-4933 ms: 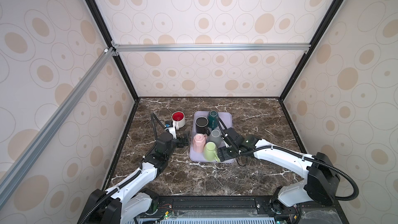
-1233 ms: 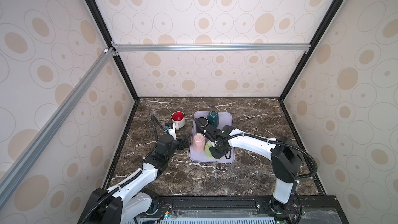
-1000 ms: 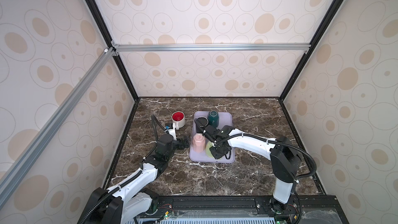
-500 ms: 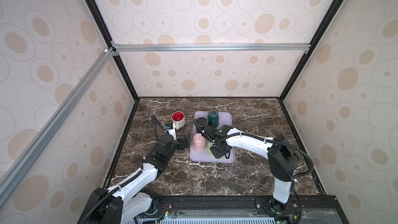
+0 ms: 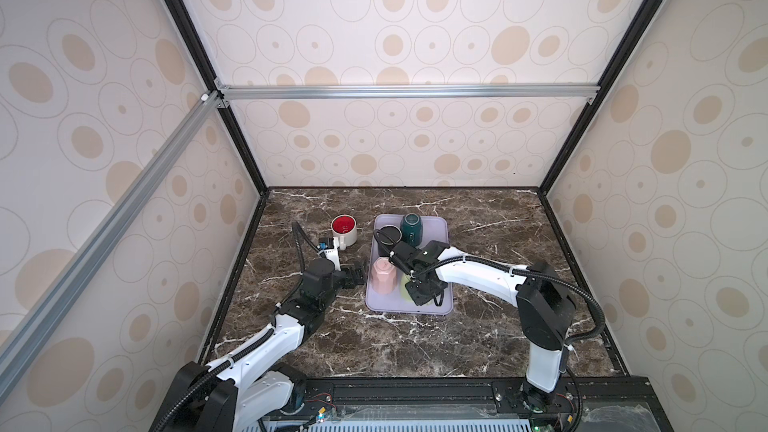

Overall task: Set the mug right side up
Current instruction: 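Grasp the light-green mug's rim with the right gripper, then lift the light-green mug with the right gripper and tilt it toward the left gripper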

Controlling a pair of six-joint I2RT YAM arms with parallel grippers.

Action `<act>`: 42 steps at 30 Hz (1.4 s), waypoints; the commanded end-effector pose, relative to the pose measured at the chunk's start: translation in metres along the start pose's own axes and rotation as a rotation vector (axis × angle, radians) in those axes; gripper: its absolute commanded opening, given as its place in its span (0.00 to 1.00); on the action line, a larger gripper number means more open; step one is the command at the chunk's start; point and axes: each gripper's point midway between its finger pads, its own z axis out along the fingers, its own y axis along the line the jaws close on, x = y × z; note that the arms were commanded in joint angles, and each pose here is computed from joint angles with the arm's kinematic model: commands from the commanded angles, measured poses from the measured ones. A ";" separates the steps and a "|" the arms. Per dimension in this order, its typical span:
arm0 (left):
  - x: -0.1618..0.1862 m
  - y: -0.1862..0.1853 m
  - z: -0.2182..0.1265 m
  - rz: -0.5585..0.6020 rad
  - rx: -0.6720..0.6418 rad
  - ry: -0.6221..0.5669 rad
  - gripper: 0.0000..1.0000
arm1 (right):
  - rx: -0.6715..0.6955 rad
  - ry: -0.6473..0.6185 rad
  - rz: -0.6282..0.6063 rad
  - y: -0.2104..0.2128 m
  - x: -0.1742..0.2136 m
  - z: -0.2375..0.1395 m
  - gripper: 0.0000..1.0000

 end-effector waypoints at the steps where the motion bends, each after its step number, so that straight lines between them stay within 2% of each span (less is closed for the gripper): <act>1: -0.005 -0.005 0.000 -0.012 0.017 -0.017 0.98 | 0.047 0.036 0.011 -0.006 0.006 0.007 0.16; 18: -0.001 -0.006 0.001 -0.021 0.028 -0.008 0.98 | 0.068 0.011 0.022 -0.011 0.002 0.003 0.13; 42: 0.000 -0.007 0.002 -0.024 0.036 -0.002 0.98 | 0.026 -0.082 0.056 -0.012 -0.002 -0.015 0.03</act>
